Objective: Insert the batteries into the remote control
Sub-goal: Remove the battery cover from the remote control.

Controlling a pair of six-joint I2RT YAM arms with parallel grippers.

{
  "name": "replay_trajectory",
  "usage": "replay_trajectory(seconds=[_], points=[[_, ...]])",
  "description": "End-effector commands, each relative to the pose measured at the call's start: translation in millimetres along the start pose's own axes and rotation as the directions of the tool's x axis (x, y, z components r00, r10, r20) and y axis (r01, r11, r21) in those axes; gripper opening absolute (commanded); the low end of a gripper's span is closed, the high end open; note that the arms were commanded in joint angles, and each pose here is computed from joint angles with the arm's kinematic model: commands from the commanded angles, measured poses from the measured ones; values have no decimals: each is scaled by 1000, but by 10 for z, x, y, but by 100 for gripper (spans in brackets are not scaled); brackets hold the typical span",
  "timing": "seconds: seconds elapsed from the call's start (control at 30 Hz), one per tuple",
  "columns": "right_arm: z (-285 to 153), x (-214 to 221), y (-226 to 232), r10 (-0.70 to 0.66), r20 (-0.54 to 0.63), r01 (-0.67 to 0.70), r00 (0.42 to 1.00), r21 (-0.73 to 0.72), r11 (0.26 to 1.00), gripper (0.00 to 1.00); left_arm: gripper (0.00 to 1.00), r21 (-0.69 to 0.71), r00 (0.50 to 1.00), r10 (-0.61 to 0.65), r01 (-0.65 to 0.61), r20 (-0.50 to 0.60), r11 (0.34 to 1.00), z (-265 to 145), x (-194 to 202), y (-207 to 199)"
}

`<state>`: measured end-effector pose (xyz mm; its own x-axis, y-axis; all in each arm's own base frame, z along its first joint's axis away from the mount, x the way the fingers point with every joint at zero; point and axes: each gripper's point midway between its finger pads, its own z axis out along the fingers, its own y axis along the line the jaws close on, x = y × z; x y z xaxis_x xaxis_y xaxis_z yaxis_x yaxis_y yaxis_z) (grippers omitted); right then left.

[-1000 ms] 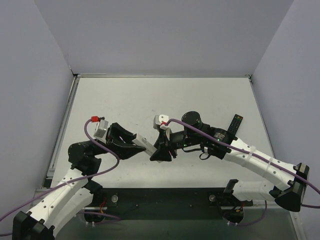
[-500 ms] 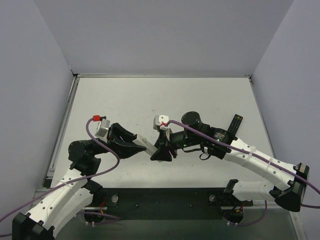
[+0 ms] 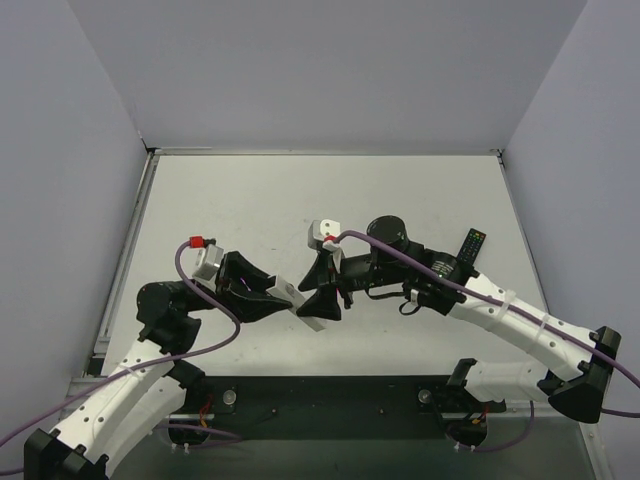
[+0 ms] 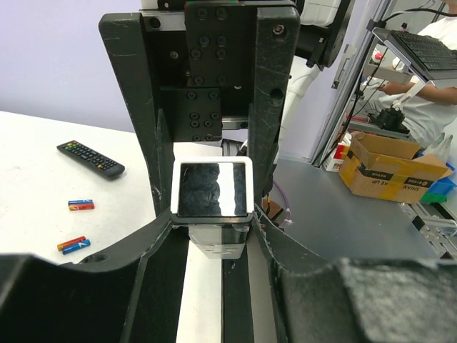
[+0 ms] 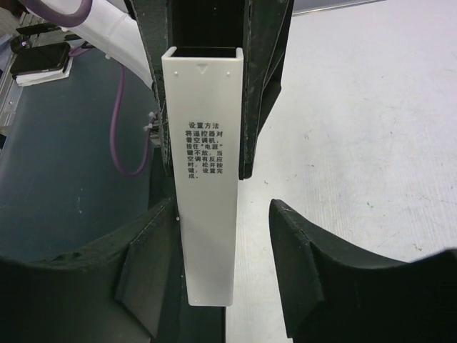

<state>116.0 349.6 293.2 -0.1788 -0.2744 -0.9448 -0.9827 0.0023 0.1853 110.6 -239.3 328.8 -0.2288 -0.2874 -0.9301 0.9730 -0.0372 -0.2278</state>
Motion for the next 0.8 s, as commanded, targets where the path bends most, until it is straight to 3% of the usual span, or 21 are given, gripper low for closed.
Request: replay_trajectory(seconds=[0.0,0.1,0.4,0.77], points=[[3,-260,35,-38,65,40,997,-29,999,46,0,25,998,59,-59,7,998,2,-52,-67],[14,-243,15,-34,60,36,998,-24,999,41,0,21,998,62,-62,11,998,3,-60,-61],[24,-50,-14,4,11,-4,1000,-30,1000,15,0,-53,995,75,-71,67,996,-21,-106,56],[-41,443,4,52,-136,-60,989,-59,996,9,0,-134,977,119,-96,178,986,-125,-303,163]])
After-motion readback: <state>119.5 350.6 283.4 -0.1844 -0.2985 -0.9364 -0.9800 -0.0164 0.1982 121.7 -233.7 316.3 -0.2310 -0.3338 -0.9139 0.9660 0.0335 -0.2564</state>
